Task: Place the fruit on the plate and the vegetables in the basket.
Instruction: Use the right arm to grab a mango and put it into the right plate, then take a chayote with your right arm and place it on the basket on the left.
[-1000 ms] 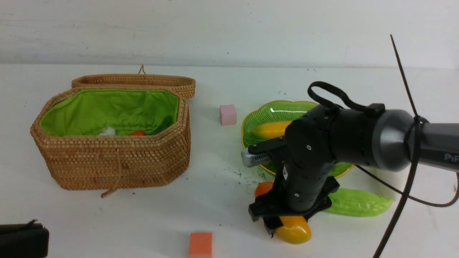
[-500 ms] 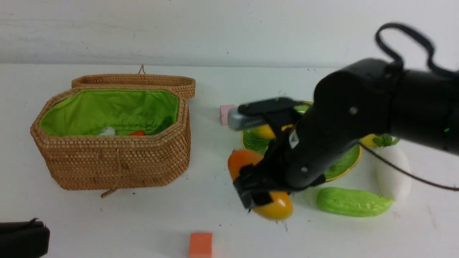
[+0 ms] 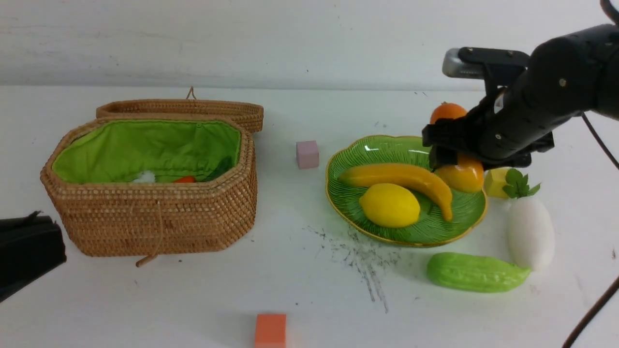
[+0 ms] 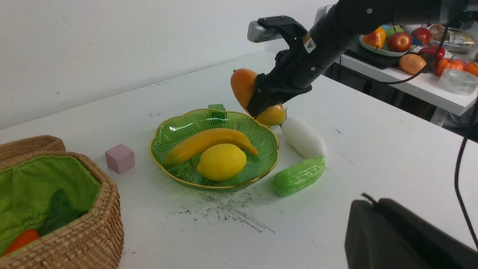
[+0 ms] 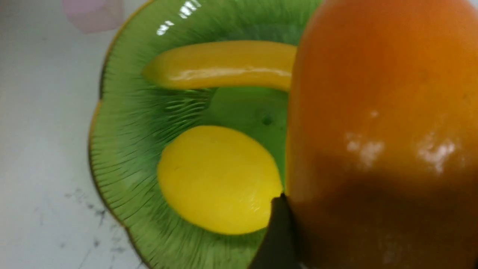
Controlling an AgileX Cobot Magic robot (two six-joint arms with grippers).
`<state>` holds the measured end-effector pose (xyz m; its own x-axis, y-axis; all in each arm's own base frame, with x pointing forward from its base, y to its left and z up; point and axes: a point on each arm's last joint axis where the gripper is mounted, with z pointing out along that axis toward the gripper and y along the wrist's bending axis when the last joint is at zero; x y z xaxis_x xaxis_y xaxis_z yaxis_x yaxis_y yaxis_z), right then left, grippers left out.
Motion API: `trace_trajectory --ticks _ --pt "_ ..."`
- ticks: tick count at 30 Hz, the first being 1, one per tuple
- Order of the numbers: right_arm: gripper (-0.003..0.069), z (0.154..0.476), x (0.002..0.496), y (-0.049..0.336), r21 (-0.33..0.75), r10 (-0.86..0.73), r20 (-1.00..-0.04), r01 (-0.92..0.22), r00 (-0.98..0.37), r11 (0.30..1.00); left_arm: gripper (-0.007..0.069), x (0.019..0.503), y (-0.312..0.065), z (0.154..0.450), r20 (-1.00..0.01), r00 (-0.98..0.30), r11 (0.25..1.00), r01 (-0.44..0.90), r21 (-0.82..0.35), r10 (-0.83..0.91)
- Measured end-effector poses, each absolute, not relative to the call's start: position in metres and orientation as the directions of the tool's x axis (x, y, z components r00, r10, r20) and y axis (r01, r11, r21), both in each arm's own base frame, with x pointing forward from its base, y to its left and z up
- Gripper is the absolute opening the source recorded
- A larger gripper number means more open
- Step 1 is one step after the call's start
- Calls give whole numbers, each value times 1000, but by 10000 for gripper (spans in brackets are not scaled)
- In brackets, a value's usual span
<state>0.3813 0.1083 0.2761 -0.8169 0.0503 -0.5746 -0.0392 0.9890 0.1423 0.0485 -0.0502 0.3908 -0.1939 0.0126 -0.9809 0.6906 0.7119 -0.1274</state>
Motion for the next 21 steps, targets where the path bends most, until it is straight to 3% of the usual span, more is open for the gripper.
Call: trace_trajectory --ticks 4,8,12,16,21 --pt "575 260 393 103 149 73 -570 -16 -818 989 -13 48 -50 391 -981 -194 712 691 -127 13" --pt "654 258 394 103 152 75 -569 -15 -819 988 -13 48 -50 391 -981 -195 712 691 -127 13" --pt "679 263 394 104 148 72 -555 -13 -828 989 -13 48 -50 391 -980 -197 710 692 -131 11" --pt "636 279 386 102 114 35 -507 -27 -861 993 -13 48 -50 390 -979 -203 711 691 -131 17" --pt "500 315 358 94 31 -110 -446 -138 -888 990 -13 48 -50 388 -975 -219 710 691 -135 28"
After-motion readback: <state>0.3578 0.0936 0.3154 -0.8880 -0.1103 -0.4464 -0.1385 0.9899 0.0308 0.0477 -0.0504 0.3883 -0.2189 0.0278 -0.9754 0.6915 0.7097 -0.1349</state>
